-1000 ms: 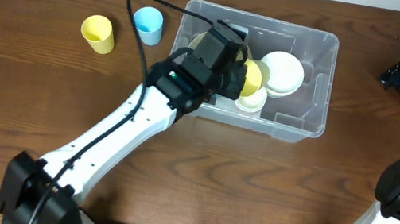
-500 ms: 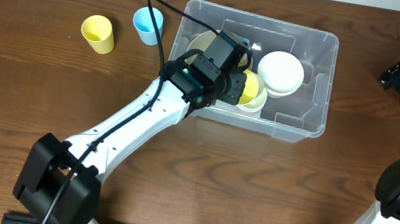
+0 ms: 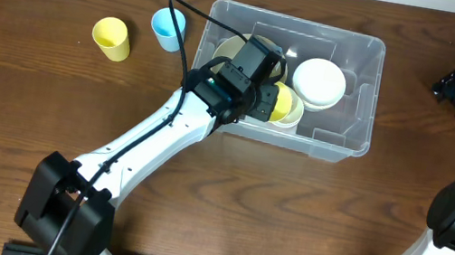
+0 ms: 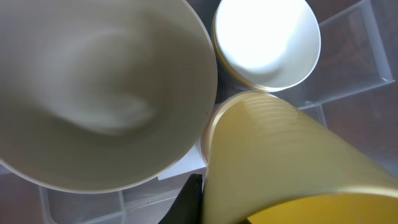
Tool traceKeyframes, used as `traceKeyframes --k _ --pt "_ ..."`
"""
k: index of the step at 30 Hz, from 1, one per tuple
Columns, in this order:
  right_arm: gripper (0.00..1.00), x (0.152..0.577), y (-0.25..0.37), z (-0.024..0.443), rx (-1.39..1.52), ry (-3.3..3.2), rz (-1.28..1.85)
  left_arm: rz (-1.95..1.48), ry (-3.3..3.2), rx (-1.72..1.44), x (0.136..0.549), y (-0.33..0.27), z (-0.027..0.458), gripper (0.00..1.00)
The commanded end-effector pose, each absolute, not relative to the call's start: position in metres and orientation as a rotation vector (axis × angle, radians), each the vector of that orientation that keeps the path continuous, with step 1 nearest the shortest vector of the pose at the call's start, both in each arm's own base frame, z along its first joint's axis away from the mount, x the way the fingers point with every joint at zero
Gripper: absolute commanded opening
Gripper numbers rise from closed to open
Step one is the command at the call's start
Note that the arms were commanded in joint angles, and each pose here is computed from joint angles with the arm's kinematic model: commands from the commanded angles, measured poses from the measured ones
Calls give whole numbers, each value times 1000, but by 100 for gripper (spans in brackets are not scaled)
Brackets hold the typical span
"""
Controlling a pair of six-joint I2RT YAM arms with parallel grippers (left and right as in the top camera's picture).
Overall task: Pack container
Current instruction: 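Carry the yellow cup into the bin onto the cream cup, then release the yellow cup and move the left gripper to the other yellow cup, then grasp the second yellow cup with the left gripper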
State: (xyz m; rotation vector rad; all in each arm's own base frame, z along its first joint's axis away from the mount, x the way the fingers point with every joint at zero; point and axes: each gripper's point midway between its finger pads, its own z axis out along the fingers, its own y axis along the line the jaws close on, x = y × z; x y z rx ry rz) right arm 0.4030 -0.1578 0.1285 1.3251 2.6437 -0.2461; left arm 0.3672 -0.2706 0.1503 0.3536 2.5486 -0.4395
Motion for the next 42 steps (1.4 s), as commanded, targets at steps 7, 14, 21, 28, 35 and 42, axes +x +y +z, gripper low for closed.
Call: traceKeyframes --k 7,14,21,28,35,42 --pt "99 401 -162 130 1343 2629 -266 -430 2555 368 366 -270 149 44" --pt "99 401 -162 130 1344 2628 -266 -445 2477 366 376 -266 173 63" --pt "99 401 -162 130 1343 2629 -266 -198 2252 -28 415 -159 257 87" --pt "99 401 -162 130 1343 2629 -266 -95 2188 -333 427 -53 281 88" --pt "99 401 -162 130 1343 2629 -266 -34 2243 -645 439 38 259 98" --pt "99 401 -162 130 1344 2628 -266 -84 2384 -781 456 76 203 98"
